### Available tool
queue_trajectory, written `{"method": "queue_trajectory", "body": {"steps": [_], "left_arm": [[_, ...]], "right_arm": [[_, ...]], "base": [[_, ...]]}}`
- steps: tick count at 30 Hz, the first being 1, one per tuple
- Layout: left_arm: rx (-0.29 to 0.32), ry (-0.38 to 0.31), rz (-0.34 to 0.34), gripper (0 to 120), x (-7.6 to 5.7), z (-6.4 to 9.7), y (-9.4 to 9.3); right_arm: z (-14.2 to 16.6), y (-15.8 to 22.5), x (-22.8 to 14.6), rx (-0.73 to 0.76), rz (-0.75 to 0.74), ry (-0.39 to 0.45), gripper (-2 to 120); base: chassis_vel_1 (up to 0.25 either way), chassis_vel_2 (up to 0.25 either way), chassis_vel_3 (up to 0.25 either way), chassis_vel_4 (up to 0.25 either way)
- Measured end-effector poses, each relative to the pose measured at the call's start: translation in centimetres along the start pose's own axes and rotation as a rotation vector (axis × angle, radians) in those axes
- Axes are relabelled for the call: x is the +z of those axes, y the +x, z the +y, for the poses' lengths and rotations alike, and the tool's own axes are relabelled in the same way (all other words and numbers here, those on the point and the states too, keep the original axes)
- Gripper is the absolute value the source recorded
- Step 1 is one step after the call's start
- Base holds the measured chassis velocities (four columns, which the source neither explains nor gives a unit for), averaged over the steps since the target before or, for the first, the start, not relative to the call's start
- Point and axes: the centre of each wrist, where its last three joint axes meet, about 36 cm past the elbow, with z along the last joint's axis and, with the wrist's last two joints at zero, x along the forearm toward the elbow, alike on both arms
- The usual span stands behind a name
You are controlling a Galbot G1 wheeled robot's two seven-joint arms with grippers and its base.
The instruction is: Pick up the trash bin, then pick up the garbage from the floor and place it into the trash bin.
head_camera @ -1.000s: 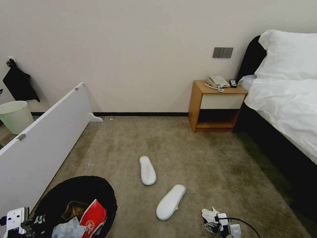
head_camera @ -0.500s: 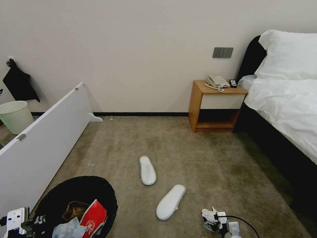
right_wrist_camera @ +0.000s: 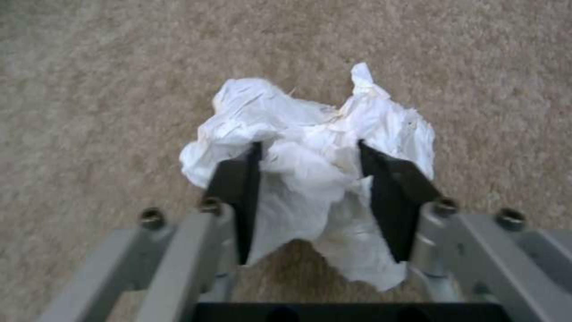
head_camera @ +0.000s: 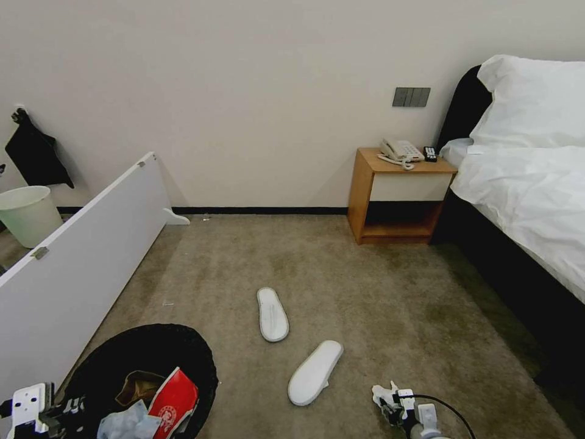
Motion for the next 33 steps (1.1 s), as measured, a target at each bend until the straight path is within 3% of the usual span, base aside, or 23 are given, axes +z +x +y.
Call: {"method": "queue_trajectory", "body": {"steps": [12,23,33], "left_arm": [[0.006,-0.003,-0.006,3,-0.2,0.0,0.1],[0.012,-0.007,-0.011,3,-0.5,-0.1,0.1],[0.018,-0.006,-0.01,3,-0.5,-0.1,-0.1]], "right_arm": [[-0.9,-0.3,0.5,0.012,0.016,-0.009,0],[-0.8,2.4,-1.0,-0.002,-0.064,0.021,0],[-1.0,7.2,-4.8,-0.053,-0.3,0.072,0]], "base": [[0.0,0.0,0.0,0.0],[0.0,0.0,0.0,0.0],[0.0,0.0,0.0,0.0]]}}
